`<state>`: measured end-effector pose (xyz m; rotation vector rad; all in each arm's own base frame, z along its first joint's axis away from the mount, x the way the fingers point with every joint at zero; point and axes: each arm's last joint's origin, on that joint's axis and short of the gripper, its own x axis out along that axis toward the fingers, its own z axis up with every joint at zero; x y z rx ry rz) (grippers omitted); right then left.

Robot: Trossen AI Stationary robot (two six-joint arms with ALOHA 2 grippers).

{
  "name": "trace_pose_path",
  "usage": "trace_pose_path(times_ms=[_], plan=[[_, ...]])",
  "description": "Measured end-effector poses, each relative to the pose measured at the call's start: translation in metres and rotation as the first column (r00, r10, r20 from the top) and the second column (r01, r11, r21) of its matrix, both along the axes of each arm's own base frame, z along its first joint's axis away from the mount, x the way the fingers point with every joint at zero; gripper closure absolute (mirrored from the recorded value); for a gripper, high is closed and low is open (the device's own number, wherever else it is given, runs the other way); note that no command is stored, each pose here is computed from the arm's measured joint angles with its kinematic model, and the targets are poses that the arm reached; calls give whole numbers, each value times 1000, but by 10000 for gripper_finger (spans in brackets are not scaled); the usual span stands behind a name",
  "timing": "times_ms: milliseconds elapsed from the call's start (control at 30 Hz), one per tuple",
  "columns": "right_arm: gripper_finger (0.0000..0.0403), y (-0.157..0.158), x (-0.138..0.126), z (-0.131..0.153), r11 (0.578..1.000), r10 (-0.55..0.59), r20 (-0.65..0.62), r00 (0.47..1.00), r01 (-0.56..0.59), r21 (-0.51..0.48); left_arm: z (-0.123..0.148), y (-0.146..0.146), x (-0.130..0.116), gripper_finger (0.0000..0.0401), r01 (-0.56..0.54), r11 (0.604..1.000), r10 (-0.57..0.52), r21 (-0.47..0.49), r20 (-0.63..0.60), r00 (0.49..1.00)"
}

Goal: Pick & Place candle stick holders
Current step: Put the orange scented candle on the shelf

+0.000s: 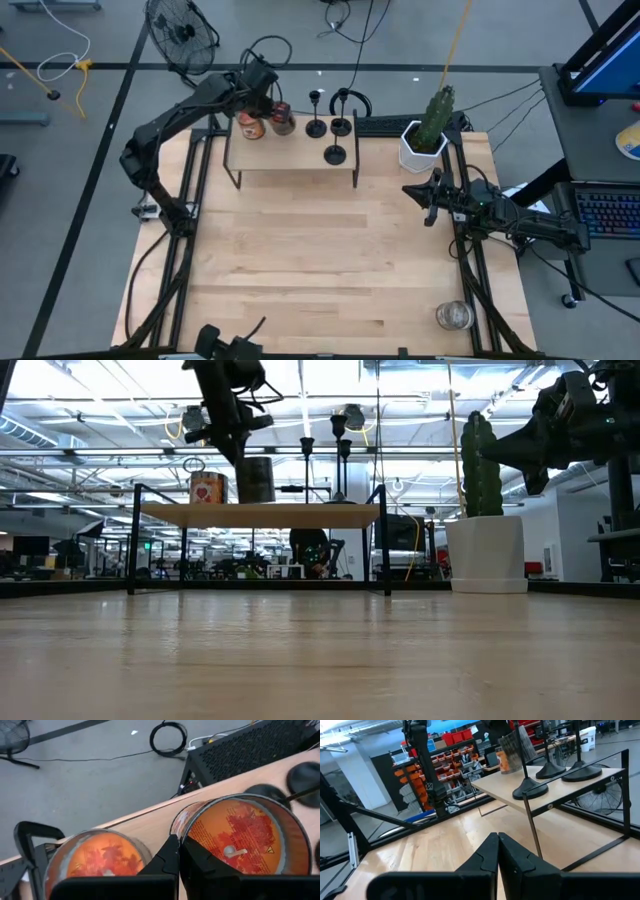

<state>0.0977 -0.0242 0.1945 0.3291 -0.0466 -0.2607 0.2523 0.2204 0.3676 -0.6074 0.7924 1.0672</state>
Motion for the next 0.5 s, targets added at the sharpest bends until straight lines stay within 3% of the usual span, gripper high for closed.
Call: trace_pose_path(times_ms=[500], plan=[[403, 0, 0, 0, 1000, 3, -2, 1000, -3, -3, -3, 4, -2, 400, 22, 1000, -22, -9, -29, 999]])
